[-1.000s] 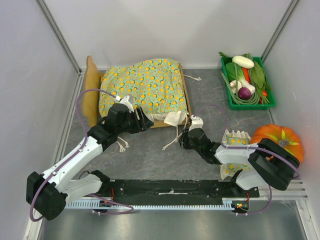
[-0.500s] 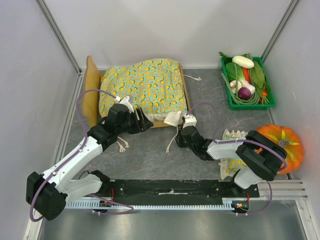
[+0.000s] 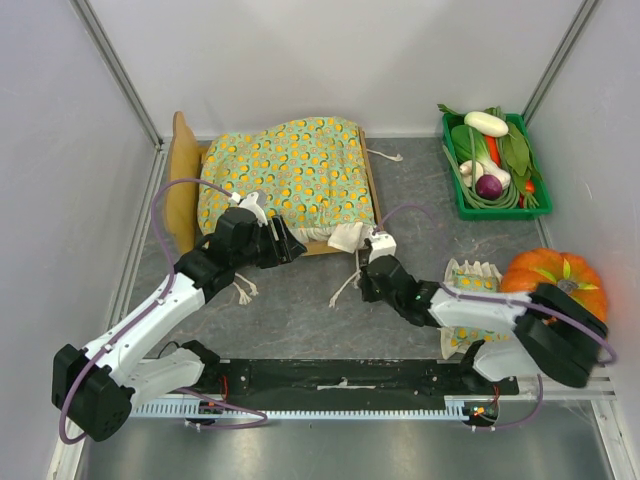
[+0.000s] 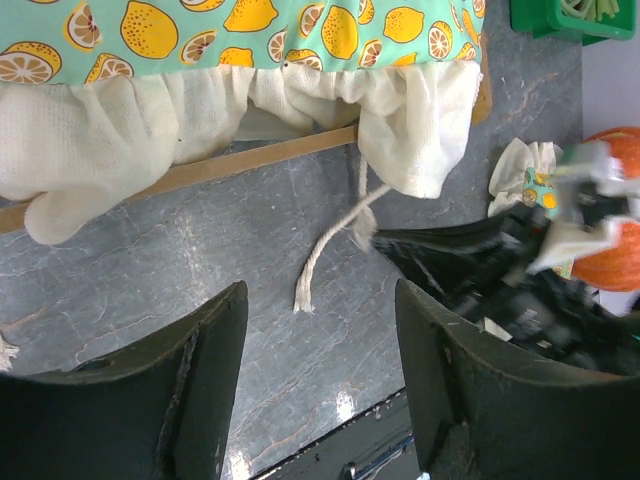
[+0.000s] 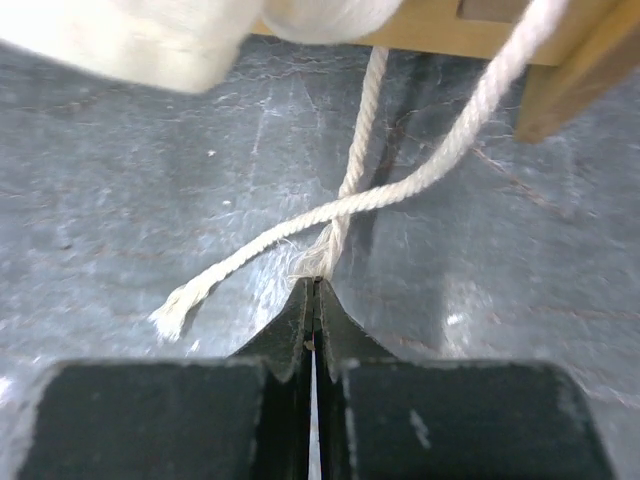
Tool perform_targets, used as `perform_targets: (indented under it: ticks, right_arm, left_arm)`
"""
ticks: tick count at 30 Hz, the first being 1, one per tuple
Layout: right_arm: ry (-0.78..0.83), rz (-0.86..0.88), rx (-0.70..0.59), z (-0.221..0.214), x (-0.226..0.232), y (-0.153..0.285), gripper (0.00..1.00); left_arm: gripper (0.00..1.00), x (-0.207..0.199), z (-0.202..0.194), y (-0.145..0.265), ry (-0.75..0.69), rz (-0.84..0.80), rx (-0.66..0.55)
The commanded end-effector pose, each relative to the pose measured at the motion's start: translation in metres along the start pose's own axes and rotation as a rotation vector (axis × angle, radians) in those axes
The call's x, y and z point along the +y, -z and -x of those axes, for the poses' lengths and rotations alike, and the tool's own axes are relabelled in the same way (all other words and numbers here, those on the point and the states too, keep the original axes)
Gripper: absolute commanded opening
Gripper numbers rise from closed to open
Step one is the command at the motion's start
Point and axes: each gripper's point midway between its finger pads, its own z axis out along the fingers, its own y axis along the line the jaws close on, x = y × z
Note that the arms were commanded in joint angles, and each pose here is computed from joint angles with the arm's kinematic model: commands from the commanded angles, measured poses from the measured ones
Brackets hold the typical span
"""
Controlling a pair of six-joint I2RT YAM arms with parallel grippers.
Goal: Set up the pet bed
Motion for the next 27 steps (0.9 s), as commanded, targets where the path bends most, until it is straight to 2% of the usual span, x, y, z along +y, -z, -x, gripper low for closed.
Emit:
perform_targets:
  ticks: [1,10,17,20,23,24,25,27]
  right_arm:
    - [0.034,-0.037,0.053,-0.003,-0.018,0.046,0.00]
    - [-0.109,-0.019,0.166,-0.039,-0.028,0.098,0.00]
    - [-0.065,-0.059,0.315,-0.072,-0.031,0.113,0.00]
    - [-0.057,-0.059,0.297,-0.071,-0.030,0.113,0.00]
    - [-0.062,-0.075,0.212,-0.051,-0.030,0.110,0.00]
    - [-0.063,-0.074,0.177,-0.040,-0.027,0.108,0.03]
    - [-0.056,-0.085,0.140,-0.030,-0.027,0.106,0.22]
    - [-0.016,-0.120,0.042,-0.001,-0.026,0.101,0.38]
  left_arm:
    - [0.66,-0.011,0.012,0.004,-0.024,-0.037,-0.044]
    - [0.66,-0.018,0.014,0.003,-0.029,-0.068,-0.040]
    - [0.66,-0.021,0.012,0.004,-0.023,-0.086,-0.037]
    - [0.66,-0.022,0.010,0.005,-0.024,-0.099,-0.030]
    - [0.66,-0.026,0.008,0.004,-0.026,-0.127,-0.022]
    - [0.66,-0.028,0.007,0.004,-0.025,-0.135,-0.017]
    - [0.66,-0.028,0.008,0.004,-0.025,-0.136,-0.018]
    - [0.66,-0.028,0.007,0.004,-0.022,-0.135,-0.017]
